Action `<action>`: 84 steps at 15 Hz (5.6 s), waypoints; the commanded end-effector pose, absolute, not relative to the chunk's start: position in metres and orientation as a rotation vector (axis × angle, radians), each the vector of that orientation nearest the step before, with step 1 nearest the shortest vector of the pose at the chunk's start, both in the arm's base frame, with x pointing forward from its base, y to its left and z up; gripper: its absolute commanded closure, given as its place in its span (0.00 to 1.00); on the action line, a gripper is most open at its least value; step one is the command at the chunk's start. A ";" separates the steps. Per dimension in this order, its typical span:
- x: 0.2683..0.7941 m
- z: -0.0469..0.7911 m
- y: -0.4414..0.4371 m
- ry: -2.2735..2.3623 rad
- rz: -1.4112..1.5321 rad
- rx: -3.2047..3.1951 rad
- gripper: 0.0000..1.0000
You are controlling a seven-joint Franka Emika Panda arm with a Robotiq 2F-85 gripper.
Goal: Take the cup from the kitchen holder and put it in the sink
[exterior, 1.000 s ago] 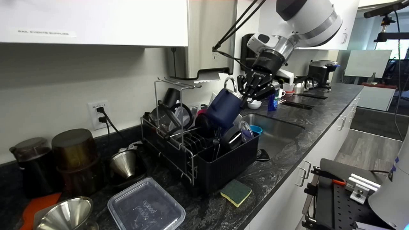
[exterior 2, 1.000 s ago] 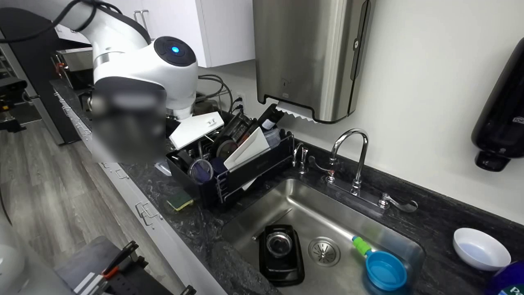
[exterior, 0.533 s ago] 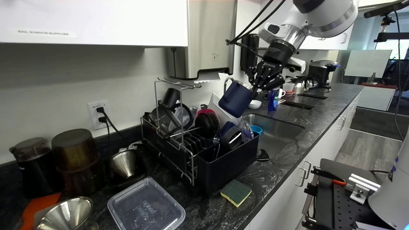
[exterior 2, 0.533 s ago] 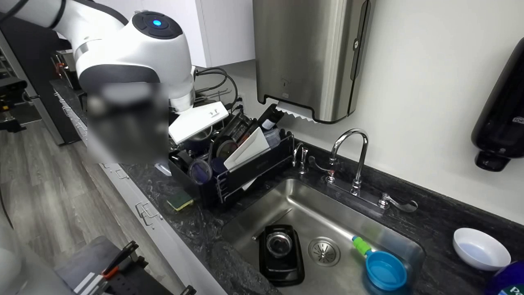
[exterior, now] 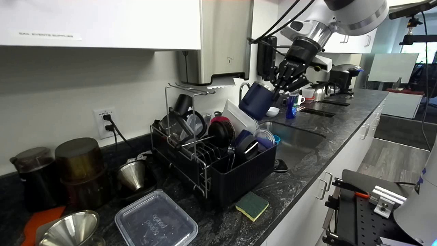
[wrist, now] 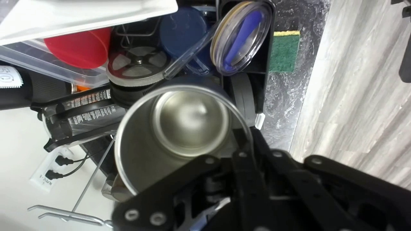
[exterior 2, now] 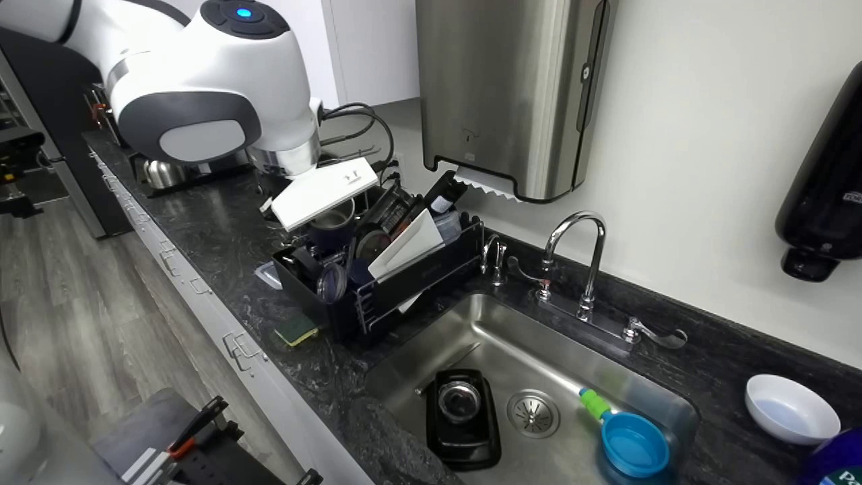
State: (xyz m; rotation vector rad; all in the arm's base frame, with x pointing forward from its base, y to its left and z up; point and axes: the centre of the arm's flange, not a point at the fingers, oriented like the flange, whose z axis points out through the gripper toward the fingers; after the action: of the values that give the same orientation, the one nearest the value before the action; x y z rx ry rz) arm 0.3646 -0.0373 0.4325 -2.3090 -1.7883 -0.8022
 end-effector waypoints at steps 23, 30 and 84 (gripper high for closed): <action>0.390 0.468 -0.197 -1.308 -0.892 -2.639 0.98; 0.426 0.423 -0.248 -1.100 -0.675 -2.803 0.98; 0.474 0.204 -0.396 -0.297 -0.295 -3.253 0.98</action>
State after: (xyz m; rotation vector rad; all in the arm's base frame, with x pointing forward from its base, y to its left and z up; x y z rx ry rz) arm 0.4611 -0.3837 0.2096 -3.2103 -0.3298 -0.3177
